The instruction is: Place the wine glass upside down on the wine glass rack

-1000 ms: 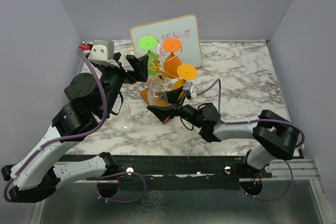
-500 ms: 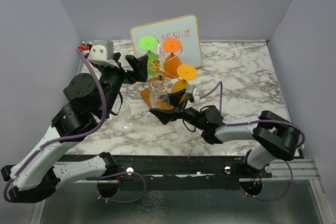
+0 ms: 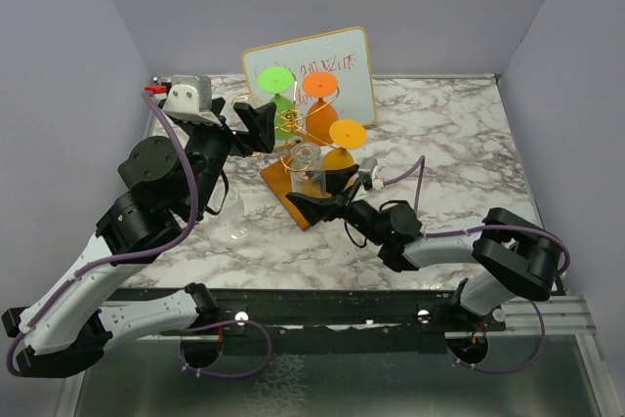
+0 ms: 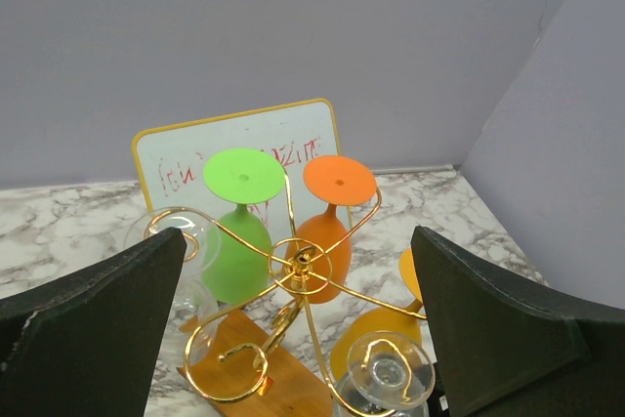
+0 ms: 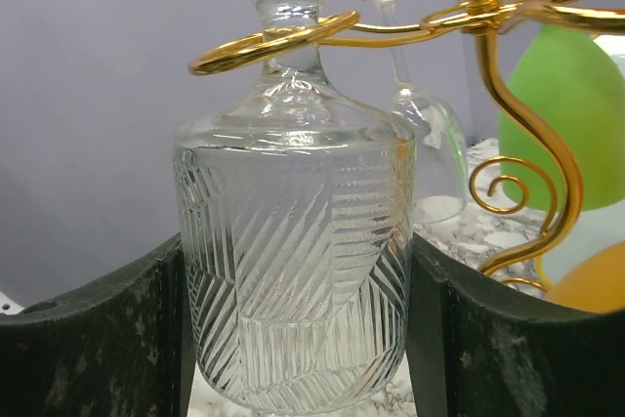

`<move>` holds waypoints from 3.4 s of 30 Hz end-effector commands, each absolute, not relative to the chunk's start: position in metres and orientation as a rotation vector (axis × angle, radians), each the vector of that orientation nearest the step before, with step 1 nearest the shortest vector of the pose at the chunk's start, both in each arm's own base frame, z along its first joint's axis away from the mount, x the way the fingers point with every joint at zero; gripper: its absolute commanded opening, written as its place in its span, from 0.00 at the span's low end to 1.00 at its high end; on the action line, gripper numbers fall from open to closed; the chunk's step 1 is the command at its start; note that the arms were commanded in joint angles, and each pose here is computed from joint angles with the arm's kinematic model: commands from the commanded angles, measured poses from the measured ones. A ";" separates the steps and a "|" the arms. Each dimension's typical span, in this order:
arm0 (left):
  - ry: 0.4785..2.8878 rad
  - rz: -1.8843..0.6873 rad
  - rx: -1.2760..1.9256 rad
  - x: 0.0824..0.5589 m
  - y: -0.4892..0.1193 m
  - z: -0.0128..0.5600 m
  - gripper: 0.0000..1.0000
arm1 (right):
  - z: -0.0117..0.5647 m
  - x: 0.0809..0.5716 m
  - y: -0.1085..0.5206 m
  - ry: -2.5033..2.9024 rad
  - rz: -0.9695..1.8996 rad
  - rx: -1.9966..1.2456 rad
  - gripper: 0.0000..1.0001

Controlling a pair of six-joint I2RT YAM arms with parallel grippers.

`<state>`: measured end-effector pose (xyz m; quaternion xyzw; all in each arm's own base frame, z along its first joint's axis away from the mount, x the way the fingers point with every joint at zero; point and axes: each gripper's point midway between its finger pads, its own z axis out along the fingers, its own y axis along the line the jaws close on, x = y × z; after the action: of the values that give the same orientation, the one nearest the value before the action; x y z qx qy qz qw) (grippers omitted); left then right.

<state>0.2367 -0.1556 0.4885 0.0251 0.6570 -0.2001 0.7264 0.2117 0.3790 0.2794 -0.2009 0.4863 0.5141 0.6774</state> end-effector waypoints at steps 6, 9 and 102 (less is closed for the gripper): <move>1.447 -0.450 0.080 0.234 -0.158 0.491 0.99 | 0.293 0.214 0.364 1.025 1.129 -0.370 0.18; 1.447 -0.447 0.079 0.234 -0.157 0.491 0.99 | 0.287 0.216 0.361 1.040 1.124 -0.356 0.34; 2.384 -0.014 -0.423 0.244 -0.048 0.168 0.33 | 0.279 0.207 0.255 1.458 0.880 -0.201 0.56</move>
<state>0.2474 -0.0432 0.1794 -0.1614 0.9129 0.0140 0.3746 0.2062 0.2604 0.2766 -0.0938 0.6427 0.3964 0.6488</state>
